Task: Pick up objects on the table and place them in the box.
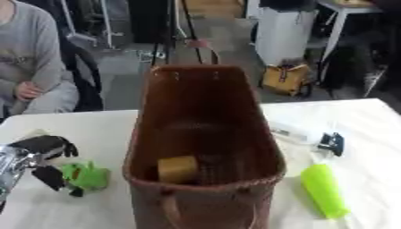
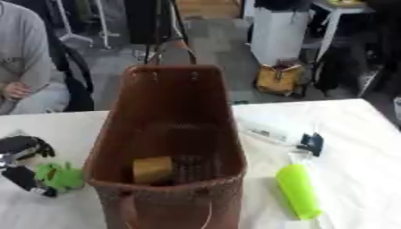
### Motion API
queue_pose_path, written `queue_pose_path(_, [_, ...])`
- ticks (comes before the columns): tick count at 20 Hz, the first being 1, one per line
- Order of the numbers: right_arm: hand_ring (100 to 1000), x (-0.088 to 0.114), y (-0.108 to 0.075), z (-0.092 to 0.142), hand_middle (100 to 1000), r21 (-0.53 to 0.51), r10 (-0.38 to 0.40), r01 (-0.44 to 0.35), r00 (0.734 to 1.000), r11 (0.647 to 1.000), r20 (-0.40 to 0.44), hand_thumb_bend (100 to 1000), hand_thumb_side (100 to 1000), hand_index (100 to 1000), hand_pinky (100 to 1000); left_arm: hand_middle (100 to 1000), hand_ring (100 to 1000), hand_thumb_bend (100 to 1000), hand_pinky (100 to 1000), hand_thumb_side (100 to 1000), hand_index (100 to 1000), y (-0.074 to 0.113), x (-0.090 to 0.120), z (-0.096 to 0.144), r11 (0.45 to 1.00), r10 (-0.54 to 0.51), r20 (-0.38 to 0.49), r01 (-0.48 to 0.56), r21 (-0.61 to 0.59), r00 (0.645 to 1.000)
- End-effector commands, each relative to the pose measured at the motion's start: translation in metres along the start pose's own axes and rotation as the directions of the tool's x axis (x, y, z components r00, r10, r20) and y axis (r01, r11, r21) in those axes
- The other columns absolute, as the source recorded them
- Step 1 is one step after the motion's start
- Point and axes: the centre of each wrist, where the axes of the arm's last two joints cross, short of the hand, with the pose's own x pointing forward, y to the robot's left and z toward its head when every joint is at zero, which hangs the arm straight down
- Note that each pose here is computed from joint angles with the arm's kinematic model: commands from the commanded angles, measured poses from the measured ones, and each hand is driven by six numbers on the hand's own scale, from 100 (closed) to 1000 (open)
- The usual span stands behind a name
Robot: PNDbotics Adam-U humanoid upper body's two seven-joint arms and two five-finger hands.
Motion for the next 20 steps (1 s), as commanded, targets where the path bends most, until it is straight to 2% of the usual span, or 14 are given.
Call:
queue_pose_path(1, [637,0.005,-0.004,-0.004,712,0.009,0.013,-0.013,1.0,1.0,0.028,341,616,789,538,704,810,917,792,530,812,0.01,-0.007,0.003,0.999,-0.013,-0.022,0.014,0.053,1.0])
queue_pose_path(15, [636,0.005,-0.003,-0.005,712,0.014,0.007,-0.007,1.0,1.0,0.03,339,616,789,538,670,785,890,780,509,781,-0.002,-0.001,-0.009,0.999,-0.009,-0.03,0.01,0.039,1.0])
queue_pose_path(16, [635,0.005,-0.003,-0.005,712,0.014,0.006,-0.007,1.0,1.0,0.03,339,617,790,538,631,755,866,761,490,743,-0.002,0.0,-0.01,0.999,-0.007,-0.029,0.008,0.045,1.0])
queue_pose_path(17, [635,0.005,-0.002,-0.005,712,0.015,0.005,-0.006,1.0,1.0,0.03,339,617,790,538,631,755,866,761,490,743,-0.003,0.001,-0.011,0.998,-0.004,-0.03,0.006,0.056,1.0])
queue_pose_path(20, [635,0.005,-0.002,-0.005,712,0.016,0.005,-0.006,1.0,1.0,0.03,338,617,790,538,591,728,790,747,447,705,-0.006,0.001,-0.013,0.997,-0.006,-0.037,0.009,0.079,0.999])
